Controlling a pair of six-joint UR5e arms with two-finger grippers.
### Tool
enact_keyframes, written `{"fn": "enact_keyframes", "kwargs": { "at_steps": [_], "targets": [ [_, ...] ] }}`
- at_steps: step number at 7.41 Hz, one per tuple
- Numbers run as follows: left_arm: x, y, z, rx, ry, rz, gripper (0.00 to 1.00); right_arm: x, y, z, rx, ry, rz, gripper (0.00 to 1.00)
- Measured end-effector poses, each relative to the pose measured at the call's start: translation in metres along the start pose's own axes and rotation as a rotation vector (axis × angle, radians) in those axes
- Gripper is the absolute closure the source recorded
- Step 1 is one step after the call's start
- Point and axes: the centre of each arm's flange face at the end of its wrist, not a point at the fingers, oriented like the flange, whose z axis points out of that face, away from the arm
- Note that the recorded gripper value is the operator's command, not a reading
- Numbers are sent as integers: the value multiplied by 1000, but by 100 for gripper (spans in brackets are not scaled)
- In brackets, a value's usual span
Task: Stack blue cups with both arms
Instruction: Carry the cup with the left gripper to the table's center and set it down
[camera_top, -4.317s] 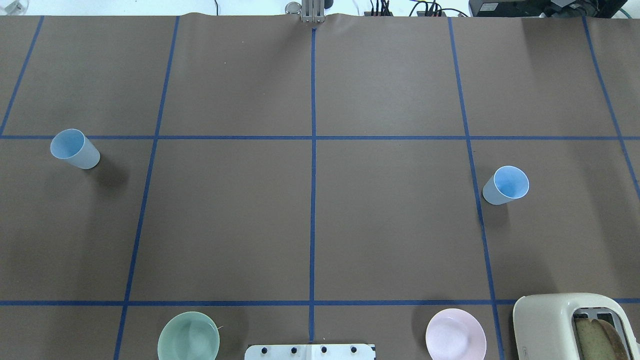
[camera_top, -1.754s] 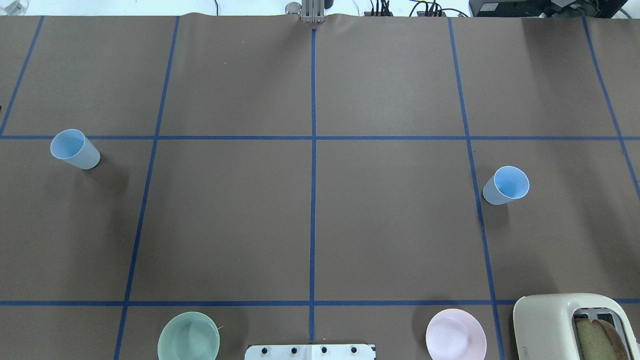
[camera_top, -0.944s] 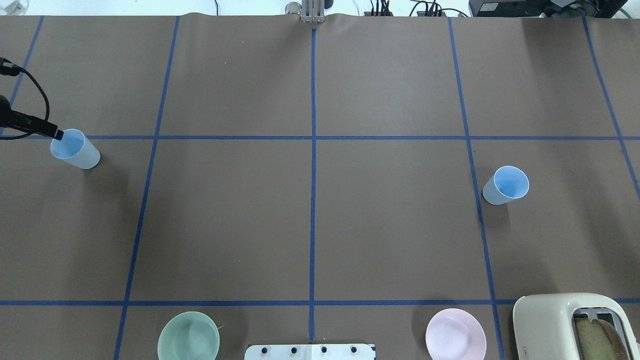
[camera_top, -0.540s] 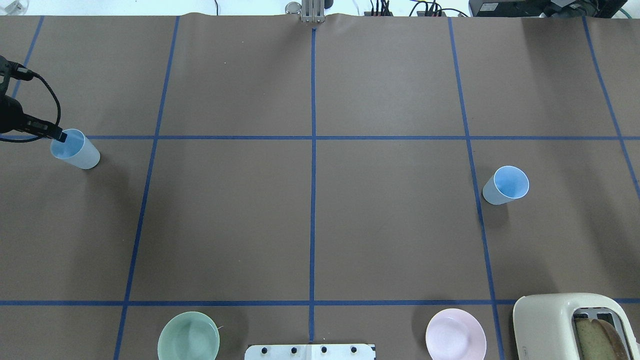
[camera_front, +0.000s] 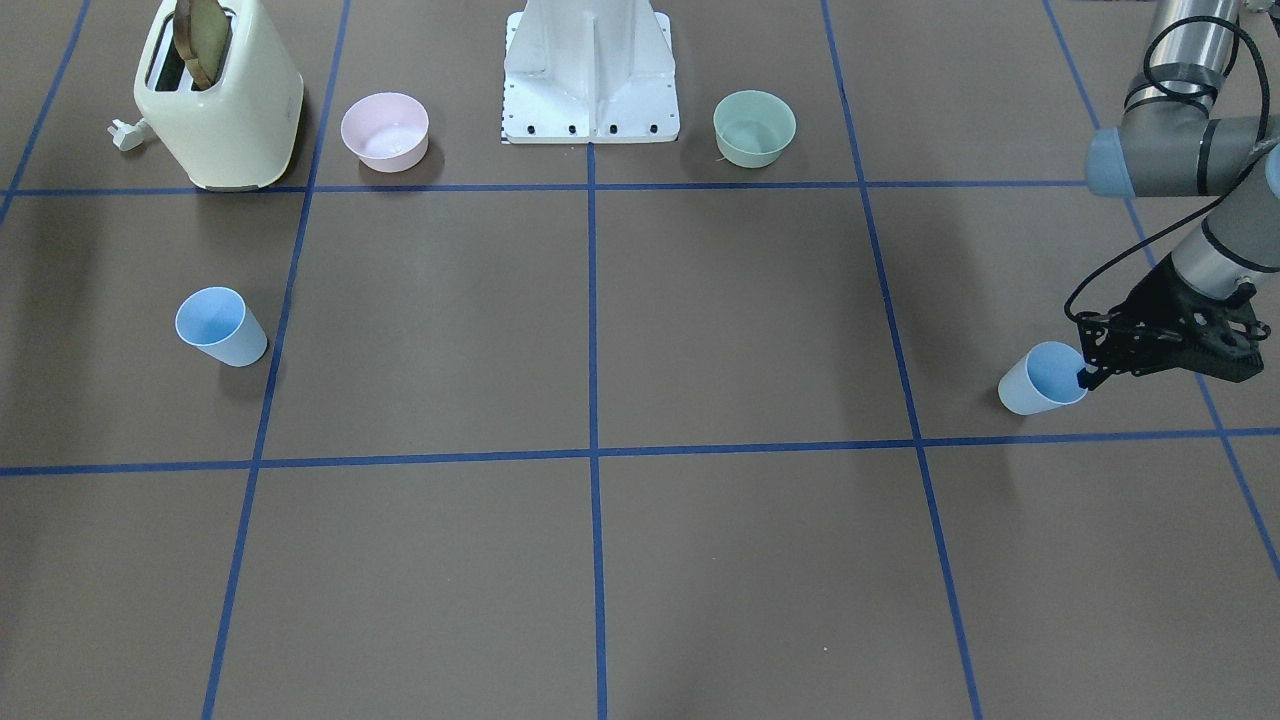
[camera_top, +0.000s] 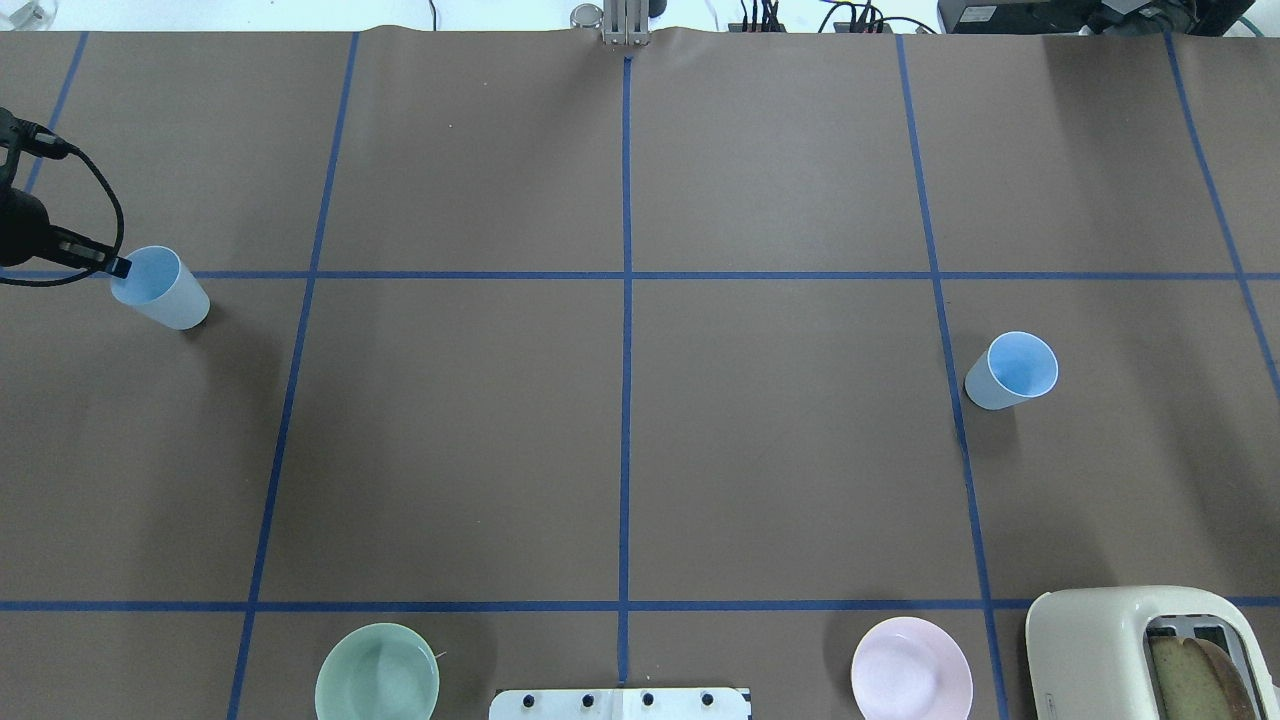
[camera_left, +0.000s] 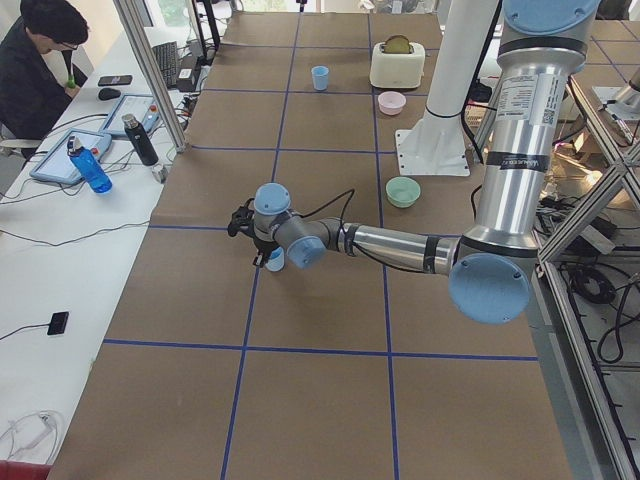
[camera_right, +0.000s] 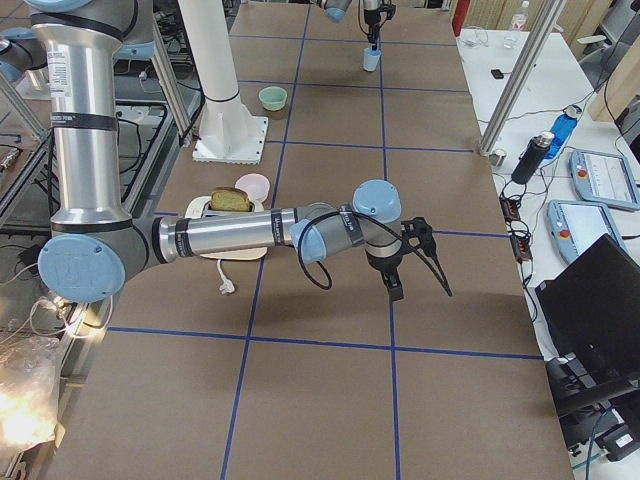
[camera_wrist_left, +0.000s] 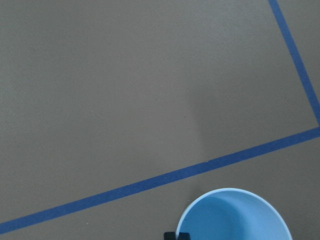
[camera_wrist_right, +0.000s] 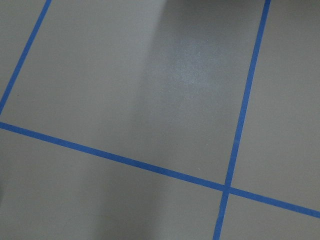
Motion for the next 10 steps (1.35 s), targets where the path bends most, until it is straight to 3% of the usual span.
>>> {"fn": "enact_keyframes", "kwargs": {
  "at_steps": [3, 6, 8, 10],
  "targets": [
    [94, -57, -39, 22, 50, -113, 100, 0, 0, 0, 0, -1, 1, 0],
    [267, -97, -11, 57, 51, -202, 100, -1, -1, -1, 2, -2, 1, 0],
    [386, -88, 13, 66, 4, -245, 100, -1, -1, -1, 2, -3, 2, 0],
    [467, -56, 34, 75, -13, -243, 100, -1, -1, -1, 3, -3, 10, 0]
  ]
}}
